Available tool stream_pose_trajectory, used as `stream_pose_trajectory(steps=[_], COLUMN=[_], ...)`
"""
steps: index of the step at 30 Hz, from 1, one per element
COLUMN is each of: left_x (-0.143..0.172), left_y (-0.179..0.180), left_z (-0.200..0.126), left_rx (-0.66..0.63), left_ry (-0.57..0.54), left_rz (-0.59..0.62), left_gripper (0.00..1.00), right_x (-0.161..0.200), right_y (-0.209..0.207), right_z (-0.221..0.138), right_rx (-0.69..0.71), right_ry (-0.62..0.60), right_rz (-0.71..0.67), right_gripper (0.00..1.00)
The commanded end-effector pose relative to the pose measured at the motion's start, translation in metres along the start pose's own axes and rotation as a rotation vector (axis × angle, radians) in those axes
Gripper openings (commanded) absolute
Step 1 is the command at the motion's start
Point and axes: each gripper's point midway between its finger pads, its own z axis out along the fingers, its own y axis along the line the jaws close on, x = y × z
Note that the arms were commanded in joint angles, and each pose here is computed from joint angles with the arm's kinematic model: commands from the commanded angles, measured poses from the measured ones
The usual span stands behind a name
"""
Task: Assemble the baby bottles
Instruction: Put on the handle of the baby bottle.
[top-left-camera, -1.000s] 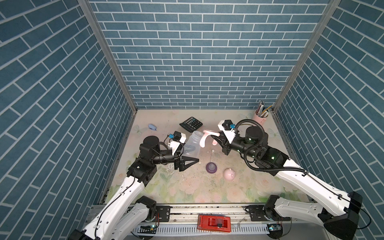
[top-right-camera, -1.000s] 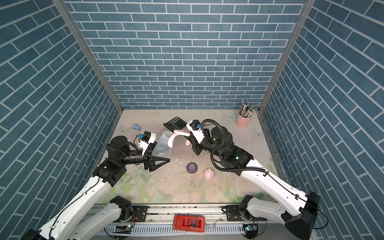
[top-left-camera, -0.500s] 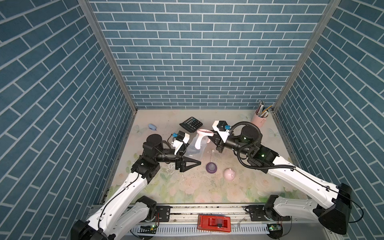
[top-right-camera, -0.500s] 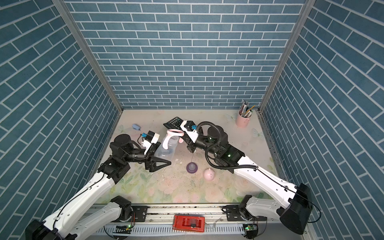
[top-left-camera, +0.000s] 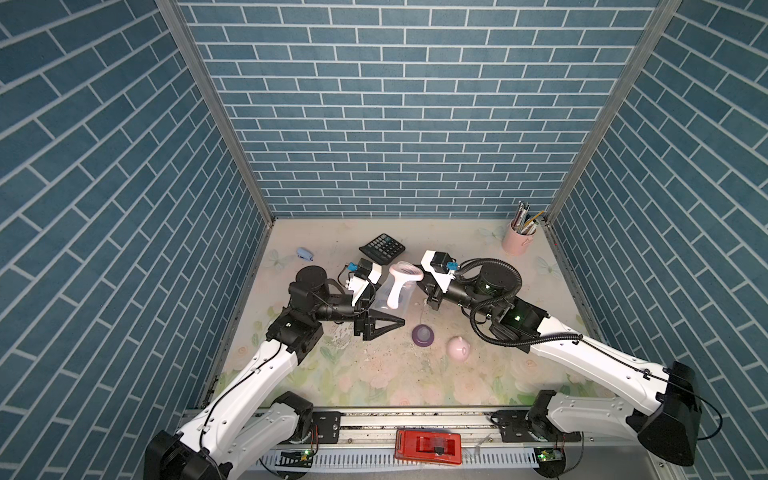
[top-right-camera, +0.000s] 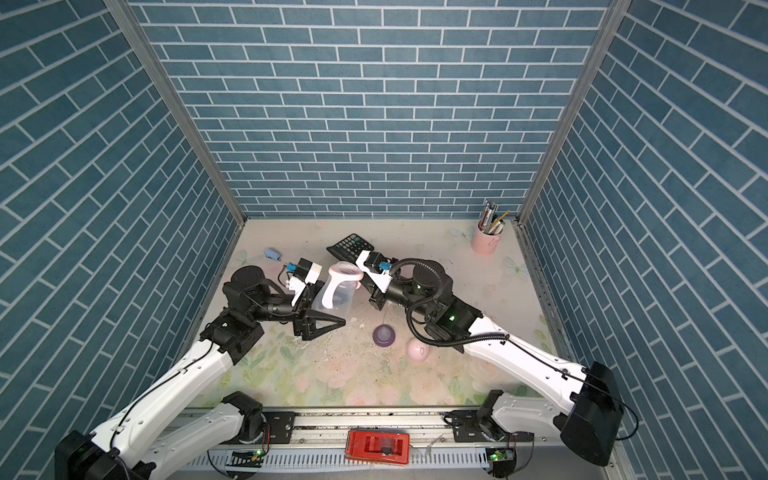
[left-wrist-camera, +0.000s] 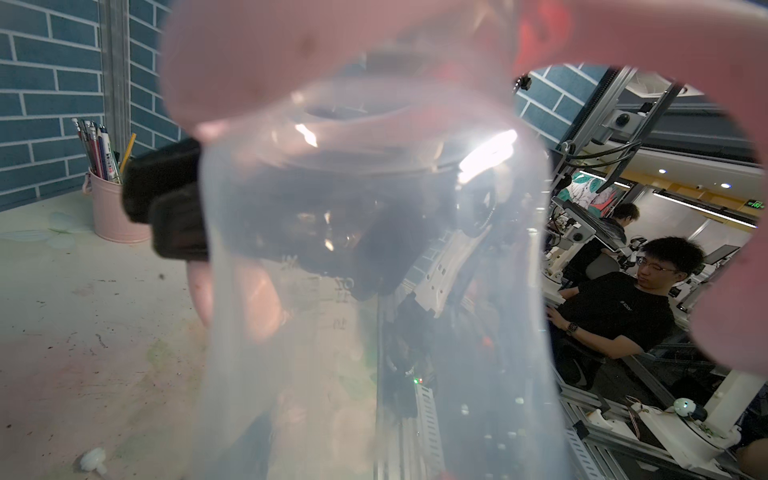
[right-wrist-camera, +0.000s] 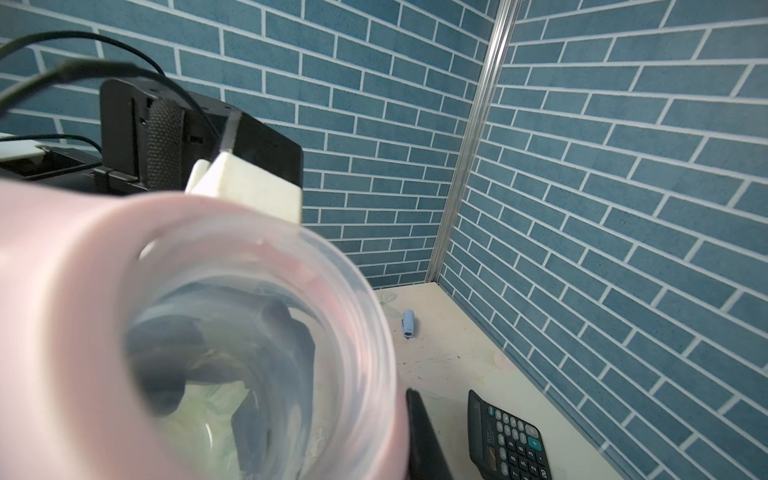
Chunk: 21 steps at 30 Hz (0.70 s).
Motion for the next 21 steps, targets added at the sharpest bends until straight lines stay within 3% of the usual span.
stream_pose_trajectory(steps=[1, 21], left_x=[-0.018, -0.037], left_y=[-0.005, -0.006], left_z=[0.001, 0.000], left_rx=[0.002, -0.004], left_ry=[-0.034, -0.114], left_rz=[0.059, 0.067], left_gripper=[0.65, 0.65], right_x=[-0.017, 0.002], right_y=[0.003, 0.027], right_z=[-0.005, 0.009], right_rx=[0.015, 0.033], right_ry=[-0.066, -0.037], right_rz=[-0.087, -0.270], right_gripper=[0.00, 0.00])
